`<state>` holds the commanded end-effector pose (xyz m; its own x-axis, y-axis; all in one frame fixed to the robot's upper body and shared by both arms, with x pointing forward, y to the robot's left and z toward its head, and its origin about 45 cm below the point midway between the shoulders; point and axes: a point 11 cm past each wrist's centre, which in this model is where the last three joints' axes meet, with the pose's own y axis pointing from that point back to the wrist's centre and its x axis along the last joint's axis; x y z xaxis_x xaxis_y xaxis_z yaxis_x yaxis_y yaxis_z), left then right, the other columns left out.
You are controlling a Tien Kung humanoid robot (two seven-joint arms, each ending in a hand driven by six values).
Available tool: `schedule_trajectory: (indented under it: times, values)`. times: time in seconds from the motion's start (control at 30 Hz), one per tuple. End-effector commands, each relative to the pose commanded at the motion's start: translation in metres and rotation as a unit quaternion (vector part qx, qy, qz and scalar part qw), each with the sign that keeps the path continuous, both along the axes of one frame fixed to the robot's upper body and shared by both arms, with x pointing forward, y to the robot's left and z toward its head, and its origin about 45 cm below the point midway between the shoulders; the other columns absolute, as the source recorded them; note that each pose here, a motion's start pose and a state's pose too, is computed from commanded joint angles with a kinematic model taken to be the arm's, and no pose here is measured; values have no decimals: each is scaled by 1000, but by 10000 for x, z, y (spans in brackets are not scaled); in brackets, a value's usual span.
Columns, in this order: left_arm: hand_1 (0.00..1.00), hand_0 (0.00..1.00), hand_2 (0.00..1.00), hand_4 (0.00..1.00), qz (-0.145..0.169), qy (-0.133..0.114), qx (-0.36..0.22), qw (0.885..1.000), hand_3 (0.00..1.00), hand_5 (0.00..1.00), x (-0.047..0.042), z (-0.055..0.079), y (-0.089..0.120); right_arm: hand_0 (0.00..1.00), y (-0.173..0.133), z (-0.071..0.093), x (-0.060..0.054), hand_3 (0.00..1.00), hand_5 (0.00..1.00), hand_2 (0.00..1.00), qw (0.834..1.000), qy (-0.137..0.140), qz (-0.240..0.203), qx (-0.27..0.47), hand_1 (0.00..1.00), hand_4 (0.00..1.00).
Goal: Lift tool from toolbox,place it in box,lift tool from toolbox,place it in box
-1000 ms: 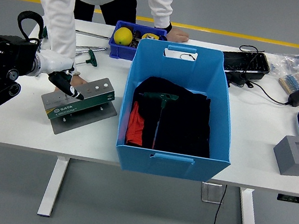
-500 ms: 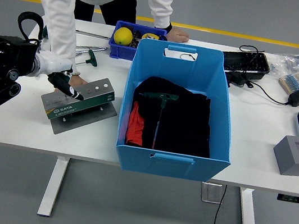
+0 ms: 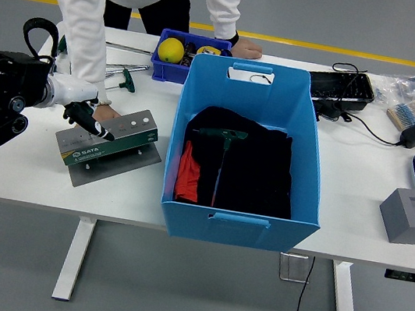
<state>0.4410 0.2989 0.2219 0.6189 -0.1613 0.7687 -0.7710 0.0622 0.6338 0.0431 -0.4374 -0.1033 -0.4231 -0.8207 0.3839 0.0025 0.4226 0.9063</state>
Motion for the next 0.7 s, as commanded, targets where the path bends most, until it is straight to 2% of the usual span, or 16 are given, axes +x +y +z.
schedule_trajectory:
  times: [0.03,0.2,0.23,0.4,0.43,0.6,0.63,0.7]
  values:
    - [210,460,200,998,0,0,0,1000,219,858,1,-2,2,630,0,0,0,548,663,674,1000,0,0,0,605,761]
    - [210,460,200,998,-4,-5,-7,1000,219,858,10,-12,9,630,-2,1,2,548,663,674,1000,-1,-1,0,605,761]
    - [122,333,135,998,-7,-7,-10,1000,157,794,14,-11,5,630,-1,0,2,549,663,674,1000,-1,-1,0,605,762]
    - [122,333,135,998,-16,-20,-18,1000,157,794,31,-8,1,630,-2,1,2,549,663,674,1000,-1,-1,0,605,762]
    - [65,252,100,998,-17,-21,-18,999,118,679,32,-8,2,630,-2,1,2,549,663,674,1000,-1,-1,0,606,761]
    - [65,252,100,998,-31,-39,-22,999,118,679,51,6,5,630,-4,1,1,549,663,674,1000,-1,-1,0,606,761]
    - [33,155,80,998,-35,-43,-21,998,107,586,55,11,2,630,-4,1,1,548,663,673,1000,-1,-1,0,606,761]
    - [33,155,80,998,-42,-50,-22,998,107,586,63,21,-7,630,-4,1,0,548,663,673,1000,-1,-1,0,606,761]
